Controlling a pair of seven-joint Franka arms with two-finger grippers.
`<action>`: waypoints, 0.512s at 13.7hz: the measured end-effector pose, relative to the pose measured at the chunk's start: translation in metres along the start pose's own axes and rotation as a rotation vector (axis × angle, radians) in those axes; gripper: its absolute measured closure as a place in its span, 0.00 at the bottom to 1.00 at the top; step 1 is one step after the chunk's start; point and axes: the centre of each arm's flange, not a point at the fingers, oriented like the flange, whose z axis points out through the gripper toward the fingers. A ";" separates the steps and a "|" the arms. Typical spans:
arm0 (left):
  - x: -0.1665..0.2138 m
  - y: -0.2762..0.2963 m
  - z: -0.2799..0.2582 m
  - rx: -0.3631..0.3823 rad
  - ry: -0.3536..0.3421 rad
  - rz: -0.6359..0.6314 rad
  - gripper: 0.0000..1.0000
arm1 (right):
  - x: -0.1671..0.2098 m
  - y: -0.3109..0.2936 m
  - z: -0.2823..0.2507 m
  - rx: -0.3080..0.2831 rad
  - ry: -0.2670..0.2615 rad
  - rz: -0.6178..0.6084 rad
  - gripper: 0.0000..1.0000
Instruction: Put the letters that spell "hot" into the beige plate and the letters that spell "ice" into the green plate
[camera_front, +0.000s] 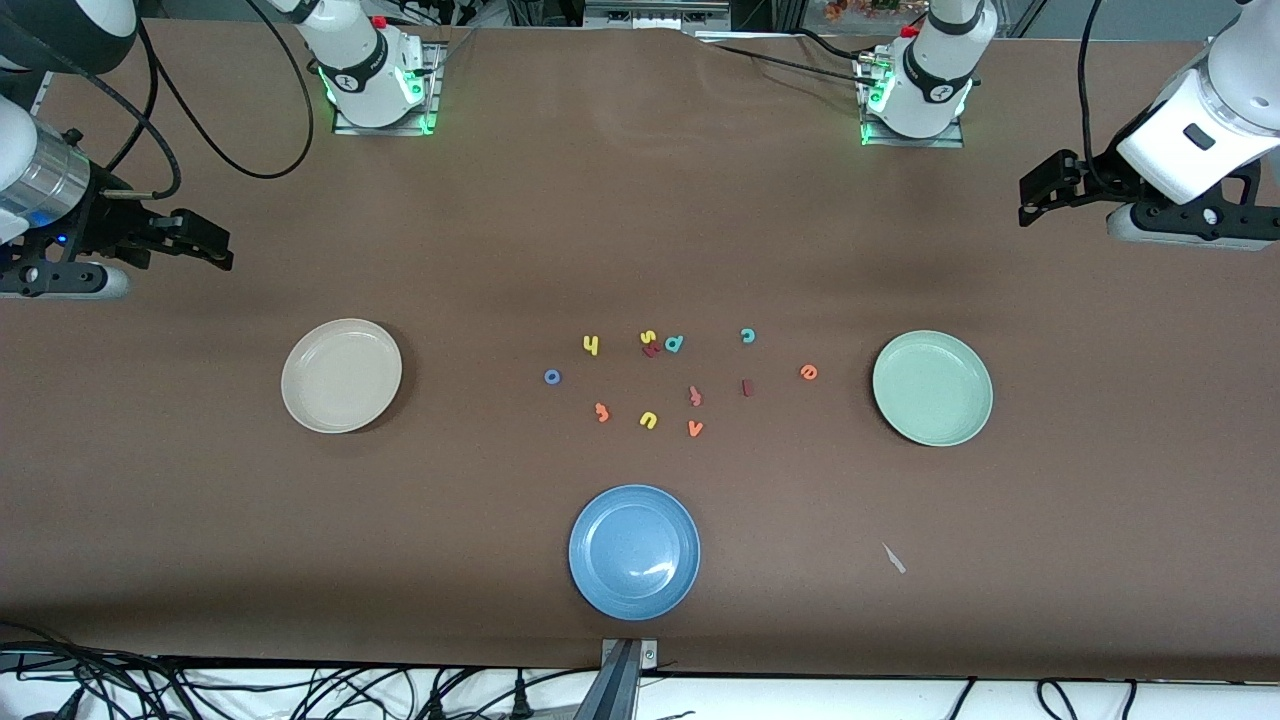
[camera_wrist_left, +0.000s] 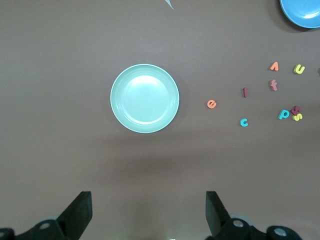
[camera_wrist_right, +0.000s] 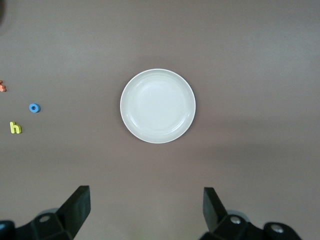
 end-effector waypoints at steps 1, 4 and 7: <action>0.000 0.000 0.000 0.000 0.000 0.000 0.00 | 0.000 0.000 0.000 0.000 -0.001 0.000 0.00; 0.000 0.000 0.000 0.000 0.000 0.000 0.00 | 0.000 0.000 0.000 0.000 -0.003 0.000 0.00; 0.000 0.000 0.000 0.000 0.000 0.000 0.00 | 0.000 -0.001 0.000 0.000 -0.003 -0.002 0.00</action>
